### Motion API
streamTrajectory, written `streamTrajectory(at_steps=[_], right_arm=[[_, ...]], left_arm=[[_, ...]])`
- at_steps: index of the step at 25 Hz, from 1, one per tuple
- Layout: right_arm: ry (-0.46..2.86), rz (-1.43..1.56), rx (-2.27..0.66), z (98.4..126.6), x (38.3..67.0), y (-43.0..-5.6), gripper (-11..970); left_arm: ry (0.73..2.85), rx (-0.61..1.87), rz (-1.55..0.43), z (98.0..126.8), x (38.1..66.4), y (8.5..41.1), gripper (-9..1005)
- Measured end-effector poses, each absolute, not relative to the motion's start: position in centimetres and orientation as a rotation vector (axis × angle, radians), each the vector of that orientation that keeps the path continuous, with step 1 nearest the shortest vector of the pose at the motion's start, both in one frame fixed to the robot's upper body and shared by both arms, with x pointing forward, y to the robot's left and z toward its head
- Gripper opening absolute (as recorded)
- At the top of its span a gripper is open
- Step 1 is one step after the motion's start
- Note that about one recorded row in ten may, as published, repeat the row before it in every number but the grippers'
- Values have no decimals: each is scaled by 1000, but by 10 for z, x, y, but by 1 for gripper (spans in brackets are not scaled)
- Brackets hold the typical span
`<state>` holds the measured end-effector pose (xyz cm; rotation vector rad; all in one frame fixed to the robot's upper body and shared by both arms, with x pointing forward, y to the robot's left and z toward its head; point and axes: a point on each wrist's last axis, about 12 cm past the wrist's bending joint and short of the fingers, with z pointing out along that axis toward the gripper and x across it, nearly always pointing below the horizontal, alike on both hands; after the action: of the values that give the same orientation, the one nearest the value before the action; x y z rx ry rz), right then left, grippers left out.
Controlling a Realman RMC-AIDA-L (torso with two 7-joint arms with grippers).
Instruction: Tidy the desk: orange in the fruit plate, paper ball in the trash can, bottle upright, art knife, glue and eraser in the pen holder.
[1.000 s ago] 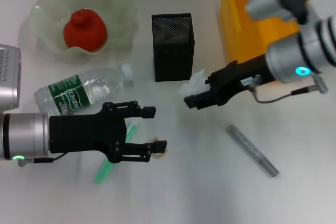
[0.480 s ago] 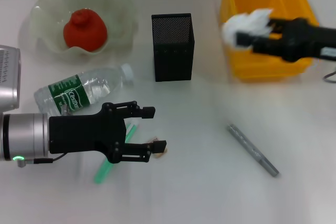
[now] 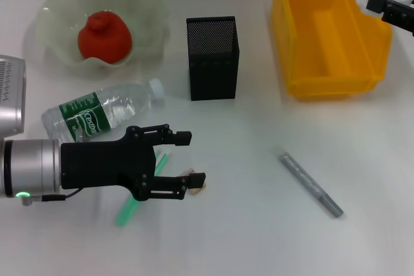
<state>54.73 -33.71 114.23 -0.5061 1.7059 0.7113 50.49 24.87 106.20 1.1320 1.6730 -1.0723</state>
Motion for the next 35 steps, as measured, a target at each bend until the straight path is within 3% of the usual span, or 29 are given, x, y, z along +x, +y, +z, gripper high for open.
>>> streamTrajectory(at_steps=[16,35], right_arm=[[1737,590,-428,1122,581,-326,575],[1736,536,-478,1113,585,-320,698]], left_arm=[[1673,1126,-1075,1062,504,249,734],[1658,1114,-1073,1064,507,248,724]])
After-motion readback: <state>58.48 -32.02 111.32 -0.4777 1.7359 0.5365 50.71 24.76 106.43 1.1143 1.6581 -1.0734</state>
